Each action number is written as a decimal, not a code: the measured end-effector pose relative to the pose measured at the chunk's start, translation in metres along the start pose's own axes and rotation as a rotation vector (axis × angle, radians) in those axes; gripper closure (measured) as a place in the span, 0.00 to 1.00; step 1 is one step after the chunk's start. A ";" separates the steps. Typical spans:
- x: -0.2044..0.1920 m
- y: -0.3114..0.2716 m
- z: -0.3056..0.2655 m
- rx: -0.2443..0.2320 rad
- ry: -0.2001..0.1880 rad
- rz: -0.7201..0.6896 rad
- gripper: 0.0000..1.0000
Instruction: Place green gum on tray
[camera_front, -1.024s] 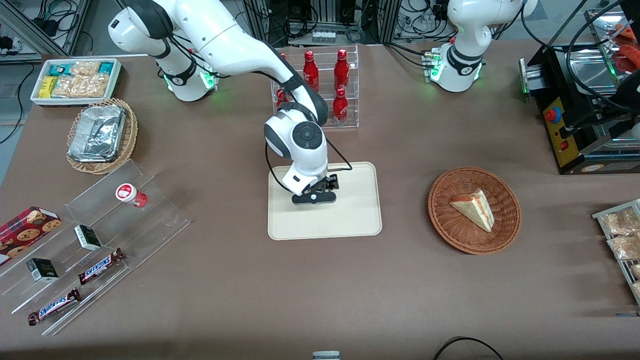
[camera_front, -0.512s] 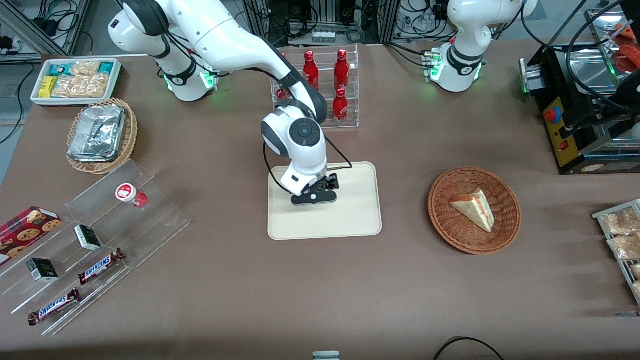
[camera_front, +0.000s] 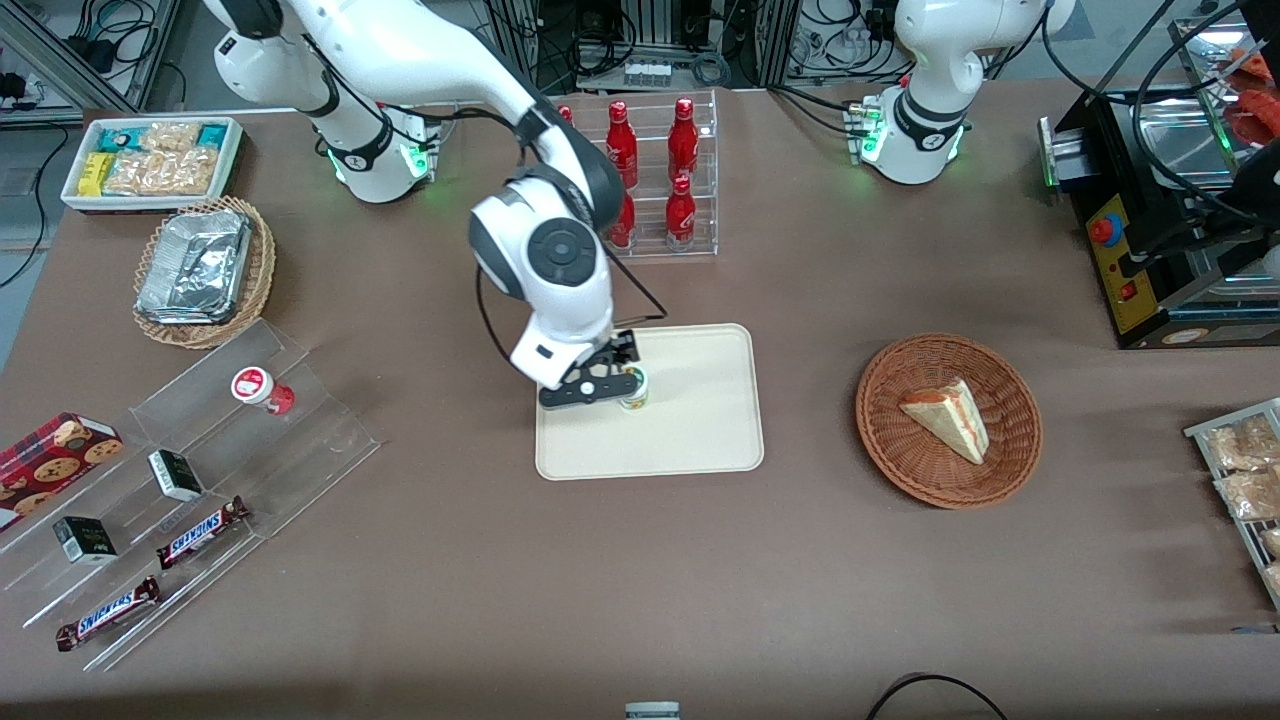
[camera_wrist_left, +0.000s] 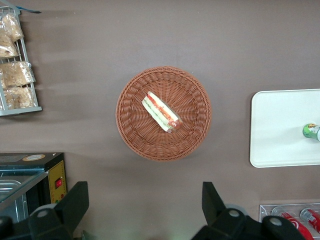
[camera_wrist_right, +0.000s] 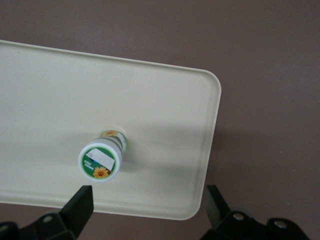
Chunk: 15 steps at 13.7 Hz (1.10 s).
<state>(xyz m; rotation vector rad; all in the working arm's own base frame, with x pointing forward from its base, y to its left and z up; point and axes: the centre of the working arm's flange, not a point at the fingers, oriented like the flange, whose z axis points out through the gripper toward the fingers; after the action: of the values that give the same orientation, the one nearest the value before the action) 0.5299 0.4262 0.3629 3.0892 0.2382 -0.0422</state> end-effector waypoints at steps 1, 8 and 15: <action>0.001 0.012 -0.011 -0.002 -0.013 -0.015 0.00; 0.016 0.126 -0.074 0.009 -0.087 -0.127 0.00; 0.019 0.261 -0.121 0.051 -0.062 -0.038 0.00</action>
<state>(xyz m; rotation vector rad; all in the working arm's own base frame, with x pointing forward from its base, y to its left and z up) 0.5912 0.1771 0.4936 3.1278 0.2972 -0.1478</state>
